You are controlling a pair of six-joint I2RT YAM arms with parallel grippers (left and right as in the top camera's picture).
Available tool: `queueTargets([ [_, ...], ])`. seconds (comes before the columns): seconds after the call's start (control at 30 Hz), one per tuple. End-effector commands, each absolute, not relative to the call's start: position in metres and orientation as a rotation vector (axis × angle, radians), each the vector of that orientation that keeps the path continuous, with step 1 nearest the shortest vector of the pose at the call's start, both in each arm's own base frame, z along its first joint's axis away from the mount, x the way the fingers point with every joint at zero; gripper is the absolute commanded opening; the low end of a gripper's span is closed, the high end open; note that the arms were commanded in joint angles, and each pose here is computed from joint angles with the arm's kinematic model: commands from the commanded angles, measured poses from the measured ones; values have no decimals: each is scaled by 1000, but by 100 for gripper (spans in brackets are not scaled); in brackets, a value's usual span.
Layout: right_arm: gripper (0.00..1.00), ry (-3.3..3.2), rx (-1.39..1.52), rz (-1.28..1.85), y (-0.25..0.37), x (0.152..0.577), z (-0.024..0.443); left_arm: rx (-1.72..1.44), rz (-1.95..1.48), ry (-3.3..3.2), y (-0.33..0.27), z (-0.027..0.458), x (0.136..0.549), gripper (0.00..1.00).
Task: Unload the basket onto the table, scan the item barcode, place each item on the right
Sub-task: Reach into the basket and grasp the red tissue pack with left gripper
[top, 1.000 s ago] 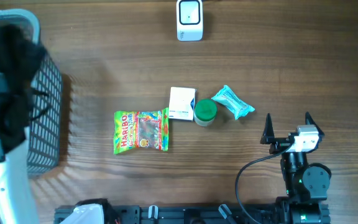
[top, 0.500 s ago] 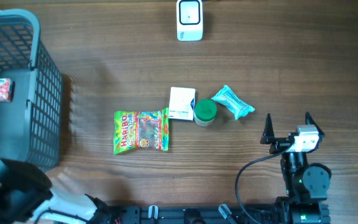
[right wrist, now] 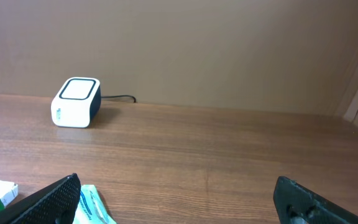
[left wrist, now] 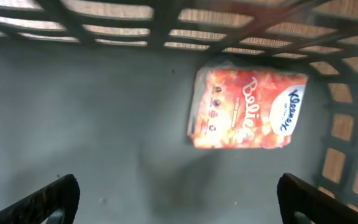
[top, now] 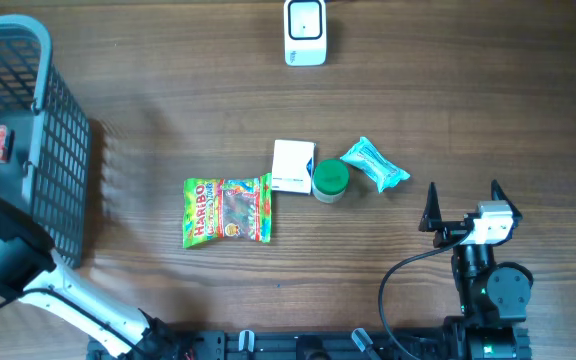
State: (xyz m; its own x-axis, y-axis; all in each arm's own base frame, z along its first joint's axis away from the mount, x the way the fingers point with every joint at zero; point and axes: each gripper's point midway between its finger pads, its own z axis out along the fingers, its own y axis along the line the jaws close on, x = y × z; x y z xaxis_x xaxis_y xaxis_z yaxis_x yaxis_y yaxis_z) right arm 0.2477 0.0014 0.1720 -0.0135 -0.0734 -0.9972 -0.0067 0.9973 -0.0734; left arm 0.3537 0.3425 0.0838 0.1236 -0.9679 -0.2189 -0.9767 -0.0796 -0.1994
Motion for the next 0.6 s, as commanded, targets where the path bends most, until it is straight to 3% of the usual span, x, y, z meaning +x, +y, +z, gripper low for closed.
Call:
queueTargets([
  [0.0, 100, 1572, -75, -48, 4, 247, 174, -2106, 140, 1915, 348, 67, 356, 95],
  [0.17, 100, 1573, -75, -48, 4, 247, 174, -2040, 380, 1892, 356, 74, 356, 99],
  [0.57, 99, 1572, -75, -48, 4, 247, 174, -1969, 349, 1872, 356, 64, 386, 100],
])
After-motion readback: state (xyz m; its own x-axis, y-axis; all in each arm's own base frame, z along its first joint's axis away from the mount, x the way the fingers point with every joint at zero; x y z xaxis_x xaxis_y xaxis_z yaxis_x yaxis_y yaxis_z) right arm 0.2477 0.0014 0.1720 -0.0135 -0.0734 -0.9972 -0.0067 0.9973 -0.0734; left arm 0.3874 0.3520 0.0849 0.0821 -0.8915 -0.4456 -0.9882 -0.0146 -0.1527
